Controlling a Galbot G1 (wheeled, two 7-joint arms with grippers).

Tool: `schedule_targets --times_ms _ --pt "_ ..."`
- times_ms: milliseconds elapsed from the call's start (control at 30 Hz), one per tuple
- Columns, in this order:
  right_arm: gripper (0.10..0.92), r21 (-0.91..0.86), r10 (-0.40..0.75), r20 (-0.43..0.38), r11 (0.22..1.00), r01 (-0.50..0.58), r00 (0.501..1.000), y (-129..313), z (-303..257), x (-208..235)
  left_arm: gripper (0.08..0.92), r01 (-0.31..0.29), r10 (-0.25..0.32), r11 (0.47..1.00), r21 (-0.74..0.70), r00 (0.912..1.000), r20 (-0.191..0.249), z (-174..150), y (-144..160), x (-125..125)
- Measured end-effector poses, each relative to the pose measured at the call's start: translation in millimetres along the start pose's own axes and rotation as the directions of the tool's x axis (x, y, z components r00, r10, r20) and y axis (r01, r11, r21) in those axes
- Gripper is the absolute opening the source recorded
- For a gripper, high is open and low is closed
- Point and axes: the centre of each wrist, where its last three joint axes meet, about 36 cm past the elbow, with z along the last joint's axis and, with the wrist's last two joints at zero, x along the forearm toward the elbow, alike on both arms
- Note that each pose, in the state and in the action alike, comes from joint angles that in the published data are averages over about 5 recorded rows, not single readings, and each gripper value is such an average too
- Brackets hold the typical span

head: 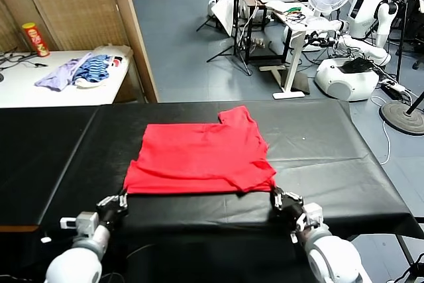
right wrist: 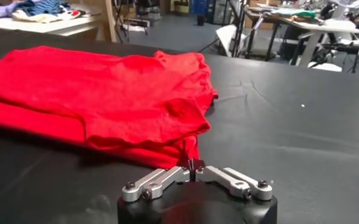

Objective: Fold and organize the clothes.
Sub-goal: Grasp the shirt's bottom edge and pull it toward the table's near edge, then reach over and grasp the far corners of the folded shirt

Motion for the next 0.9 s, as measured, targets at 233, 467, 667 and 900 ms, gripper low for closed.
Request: schedule_targets --times_ms 233,467,667,900 --pt "0.593 -0.007 -0.01 -0.039 1.0 0.009 0.999 13 -3 33 0.353 0.01 -0.011 0.999 -0.031 0.9987 -0.049 -3 0 28" --pt "0.794 0.003 -0.013 0.047 1.0 0.013 0.999 3 -36 57 0.729 0.041 -0.048 0.997 -0.058 0.9913 -0.123 -23 4 45" --pt "0.798 0.036 0.058 0.147 0.997 -0.064 0.987 -21 -73 18 0.797 0.015 -0.015 1.0 -0.004 0.9999 -0.002 -59 6 36" --pt "0.798 0.027 0.107 0.227 0.993 -0.116 0.968 -41 -118 -71 0.798 -0.006 0.003 0.992 0.125 0.9997 0.023 -97 23 -25"
